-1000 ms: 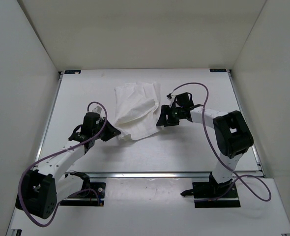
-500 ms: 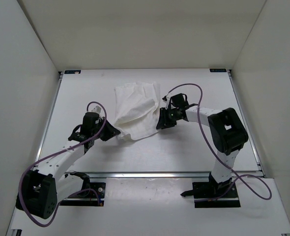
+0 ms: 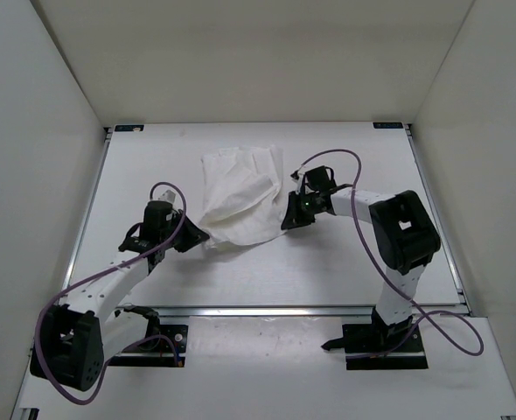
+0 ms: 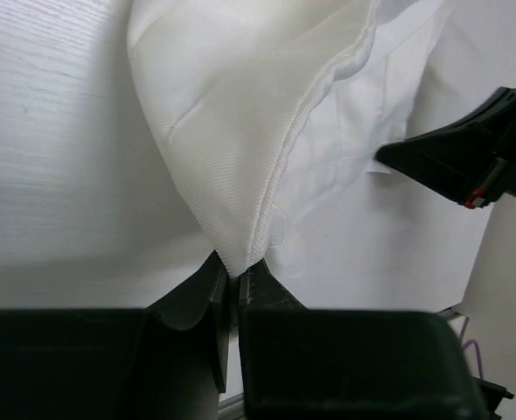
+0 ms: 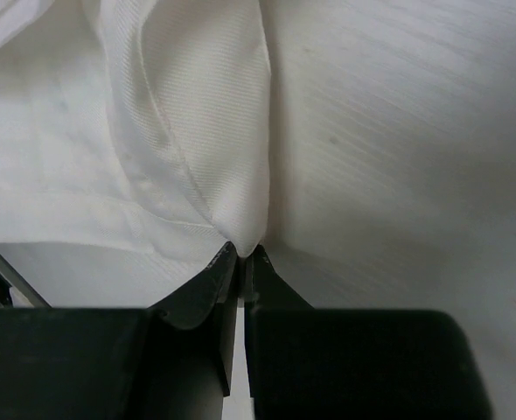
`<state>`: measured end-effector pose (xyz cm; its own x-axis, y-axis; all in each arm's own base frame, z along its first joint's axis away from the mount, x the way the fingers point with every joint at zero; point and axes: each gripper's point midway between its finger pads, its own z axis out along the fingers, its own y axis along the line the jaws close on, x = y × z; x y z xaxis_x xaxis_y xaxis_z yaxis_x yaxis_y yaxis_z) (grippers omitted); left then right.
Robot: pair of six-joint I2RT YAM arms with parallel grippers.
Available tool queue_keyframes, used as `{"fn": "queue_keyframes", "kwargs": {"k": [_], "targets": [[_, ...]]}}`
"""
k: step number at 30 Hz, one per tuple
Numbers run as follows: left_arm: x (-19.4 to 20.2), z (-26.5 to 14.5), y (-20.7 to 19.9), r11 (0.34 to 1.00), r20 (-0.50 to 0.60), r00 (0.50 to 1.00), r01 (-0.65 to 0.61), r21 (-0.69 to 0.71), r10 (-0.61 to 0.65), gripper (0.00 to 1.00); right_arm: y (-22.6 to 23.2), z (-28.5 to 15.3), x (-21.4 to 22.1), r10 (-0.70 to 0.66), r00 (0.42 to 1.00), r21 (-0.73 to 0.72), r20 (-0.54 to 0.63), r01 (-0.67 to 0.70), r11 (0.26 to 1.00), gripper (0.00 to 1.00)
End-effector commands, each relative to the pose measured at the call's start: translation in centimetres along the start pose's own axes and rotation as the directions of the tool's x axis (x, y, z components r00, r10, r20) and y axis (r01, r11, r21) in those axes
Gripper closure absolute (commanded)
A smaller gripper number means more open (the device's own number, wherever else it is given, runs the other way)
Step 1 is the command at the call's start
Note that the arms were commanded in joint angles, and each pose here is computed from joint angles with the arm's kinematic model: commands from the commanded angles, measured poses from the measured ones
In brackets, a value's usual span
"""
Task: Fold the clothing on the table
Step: Flatten the skirt out
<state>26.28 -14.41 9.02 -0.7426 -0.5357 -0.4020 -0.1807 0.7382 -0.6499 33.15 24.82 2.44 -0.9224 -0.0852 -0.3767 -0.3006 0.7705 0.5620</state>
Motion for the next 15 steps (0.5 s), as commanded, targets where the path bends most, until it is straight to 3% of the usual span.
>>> {"fn": "queue_keyframes", "kwargs": {"k": [1,8,11,15], "targets": [[-2.4,-1.0,-0.1,0.997,0.081,0.993,-0.079,-0.023,0.080,1.00,-1.4,-4.2,-2.9,0.005,0.992,0.083,0.125,-0.016,0.996,0.99],[-6.9,-3.0,-1.5,0.932,0.133,0.930,-0.318,-0.172,0.342,1.00,1.0,-15.4,-7.9,-0.129,0.911,0.203,0.391,0.051,0.978,1.00],[-7.0,-3.2,-1.0,0.932,0.112,0.935,-0.313,-0.183,0.336,1.00,1.9,-18.2,-7.5,-0.124,0.887,0.196,0.445,0.039,0.980,1.00],[-2.9,-2.2,-0.9,0.956,0.040,0.965,-0.253,-0.147,0.261,1.00,1.8,-18.6,-3.8,-0.118,0.908,0.216,0.401,0.031,0.976,1.00]]}}
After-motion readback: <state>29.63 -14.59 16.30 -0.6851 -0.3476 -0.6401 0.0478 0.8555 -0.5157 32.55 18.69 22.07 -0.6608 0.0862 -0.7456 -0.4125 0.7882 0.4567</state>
